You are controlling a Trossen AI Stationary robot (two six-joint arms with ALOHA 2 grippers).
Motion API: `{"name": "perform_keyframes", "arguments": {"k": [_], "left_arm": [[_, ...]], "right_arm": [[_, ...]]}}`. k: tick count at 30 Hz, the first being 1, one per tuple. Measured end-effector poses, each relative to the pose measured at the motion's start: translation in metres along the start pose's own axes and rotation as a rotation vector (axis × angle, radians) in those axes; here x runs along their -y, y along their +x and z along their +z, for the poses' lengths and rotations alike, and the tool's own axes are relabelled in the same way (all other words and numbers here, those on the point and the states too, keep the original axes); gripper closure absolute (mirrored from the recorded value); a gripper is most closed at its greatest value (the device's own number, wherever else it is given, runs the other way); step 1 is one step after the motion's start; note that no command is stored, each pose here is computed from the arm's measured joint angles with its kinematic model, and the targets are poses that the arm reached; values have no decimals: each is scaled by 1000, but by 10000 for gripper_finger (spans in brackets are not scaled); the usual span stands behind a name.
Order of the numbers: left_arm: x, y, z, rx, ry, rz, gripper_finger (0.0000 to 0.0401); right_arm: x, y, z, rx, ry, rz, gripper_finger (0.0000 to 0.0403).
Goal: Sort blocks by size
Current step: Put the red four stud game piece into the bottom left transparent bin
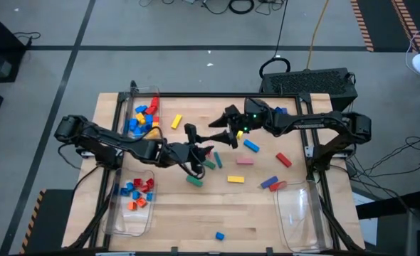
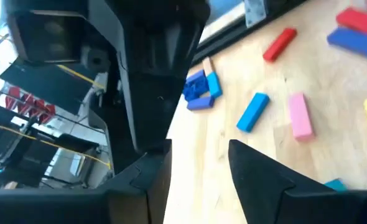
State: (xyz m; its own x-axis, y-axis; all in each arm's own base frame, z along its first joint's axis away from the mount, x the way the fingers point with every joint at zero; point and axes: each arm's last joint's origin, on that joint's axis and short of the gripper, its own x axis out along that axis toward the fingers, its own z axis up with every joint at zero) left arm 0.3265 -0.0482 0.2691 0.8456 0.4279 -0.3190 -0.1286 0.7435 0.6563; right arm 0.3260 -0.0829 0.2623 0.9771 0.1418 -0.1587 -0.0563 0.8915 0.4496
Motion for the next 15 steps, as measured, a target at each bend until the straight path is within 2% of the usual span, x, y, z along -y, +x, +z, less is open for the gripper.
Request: {"name": "perform_keyframes", "arguments": {"k": [5,11,15], "left_arm": [[-7,-19,-1,-61,-75,22,271],[-3,-27,-23,-241,-288,-33,278],[17,-17,-43,-292,-328,-57,278]], "right_arm": [[3,-11,8,16,-22,-64,56],[11,-22,-20,-283,-77,-242,59],[1,-16,-42,-442,-113,-224,60]]}}
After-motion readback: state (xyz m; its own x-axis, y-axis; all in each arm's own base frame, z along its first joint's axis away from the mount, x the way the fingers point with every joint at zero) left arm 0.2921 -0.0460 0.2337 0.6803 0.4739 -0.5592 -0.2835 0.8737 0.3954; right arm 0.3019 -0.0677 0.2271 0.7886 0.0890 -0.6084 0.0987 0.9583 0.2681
